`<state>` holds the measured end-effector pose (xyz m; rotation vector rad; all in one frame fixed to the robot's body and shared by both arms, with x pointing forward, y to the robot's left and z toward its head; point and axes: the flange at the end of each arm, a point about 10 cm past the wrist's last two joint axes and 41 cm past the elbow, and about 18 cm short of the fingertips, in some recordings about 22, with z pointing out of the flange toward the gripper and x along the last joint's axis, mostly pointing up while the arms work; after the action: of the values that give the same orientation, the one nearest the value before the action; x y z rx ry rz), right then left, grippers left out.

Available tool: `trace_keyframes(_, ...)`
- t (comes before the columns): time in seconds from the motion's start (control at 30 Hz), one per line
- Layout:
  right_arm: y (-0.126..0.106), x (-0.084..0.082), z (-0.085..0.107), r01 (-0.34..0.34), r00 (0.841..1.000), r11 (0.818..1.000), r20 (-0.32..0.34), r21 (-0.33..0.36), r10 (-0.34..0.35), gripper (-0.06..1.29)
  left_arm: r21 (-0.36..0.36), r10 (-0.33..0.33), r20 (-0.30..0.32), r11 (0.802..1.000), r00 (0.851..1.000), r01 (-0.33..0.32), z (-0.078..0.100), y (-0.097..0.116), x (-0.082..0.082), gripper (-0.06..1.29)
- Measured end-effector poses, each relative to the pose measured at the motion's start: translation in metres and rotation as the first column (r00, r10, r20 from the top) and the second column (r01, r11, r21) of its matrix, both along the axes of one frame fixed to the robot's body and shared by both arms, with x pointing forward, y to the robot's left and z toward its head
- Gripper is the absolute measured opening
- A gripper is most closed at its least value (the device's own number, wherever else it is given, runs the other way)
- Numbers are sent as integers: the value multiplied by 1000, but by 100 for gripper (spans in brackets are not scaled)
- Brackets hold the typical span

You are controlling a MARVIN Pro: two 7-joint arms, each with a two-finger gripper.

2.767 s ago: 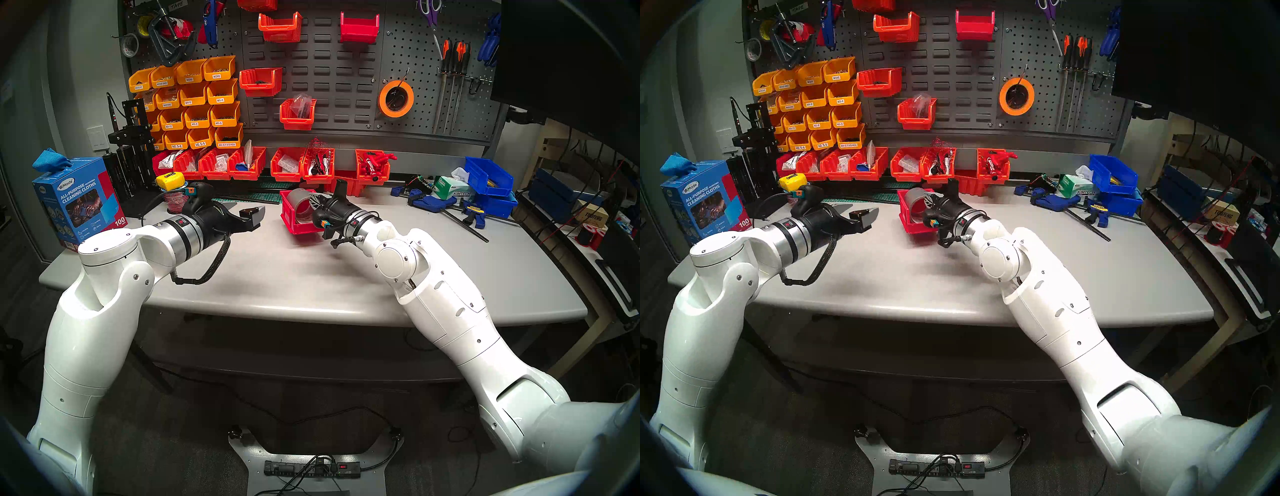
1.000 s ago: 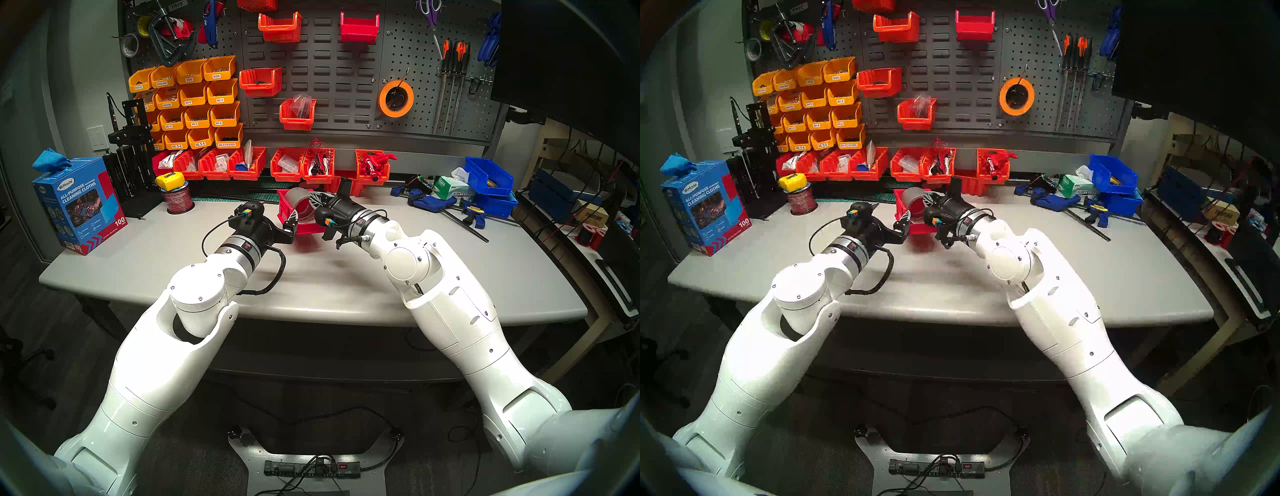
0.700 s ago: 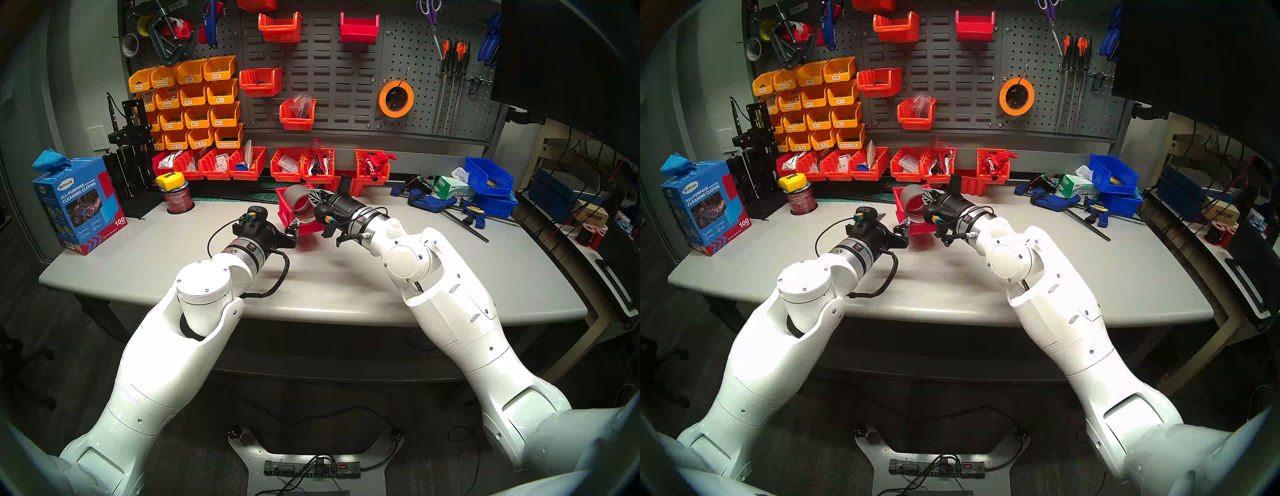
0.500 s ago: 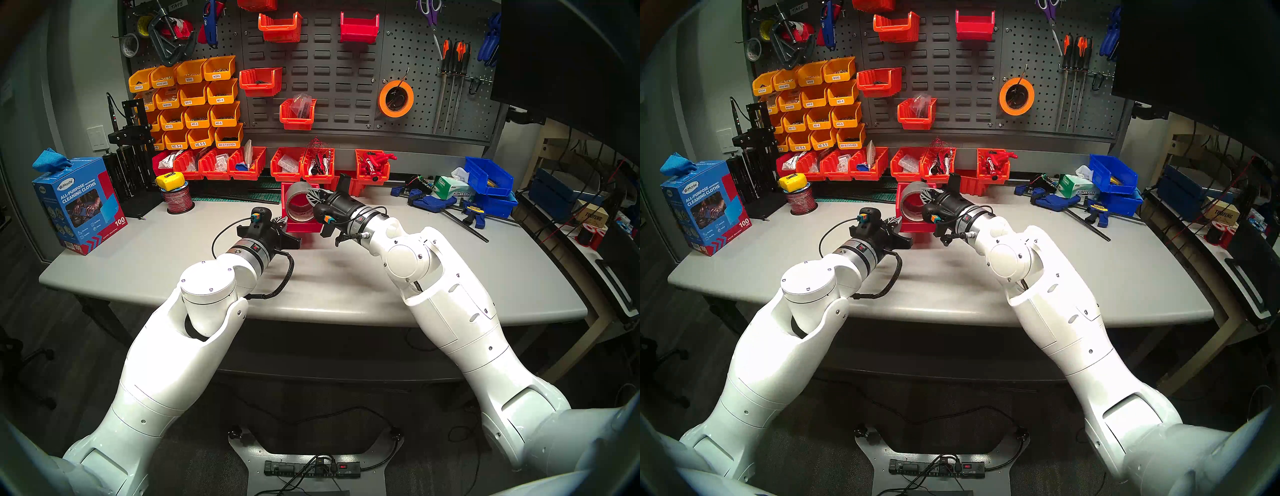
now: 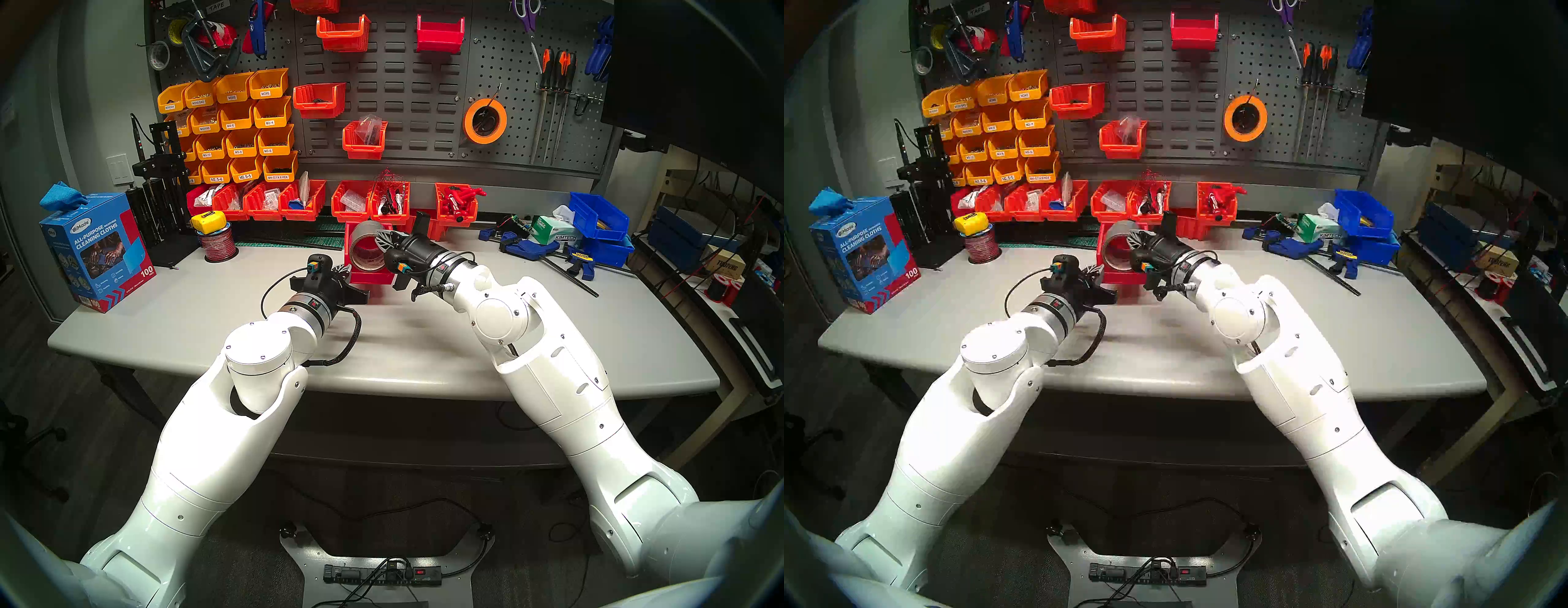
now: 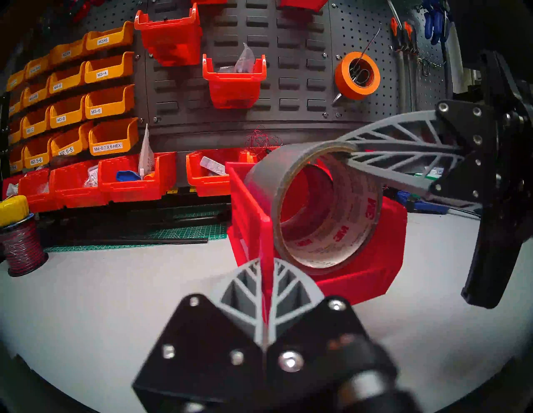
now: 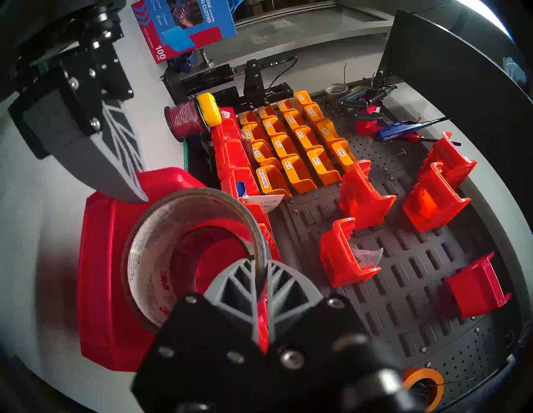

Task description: Take out tools from the storage box

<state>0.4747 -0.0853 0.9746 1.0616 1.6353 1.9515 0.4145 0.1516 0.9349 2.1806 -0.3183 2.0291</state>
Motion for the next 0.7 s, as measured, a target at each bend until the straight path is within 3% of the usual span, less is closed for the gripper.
trace_keyframes(0.33,-6,3,10,-13,1000,1000,1,-5,13,-4,-6,-6,-29,1000,1000,6,-2,-3,-1,-2)
trace_keyframes(0.7,-23,12,40,2,999,1000,47,8,-2,-4,-8,-11,-78,1000,997,10,-11,-4,-4,-2)
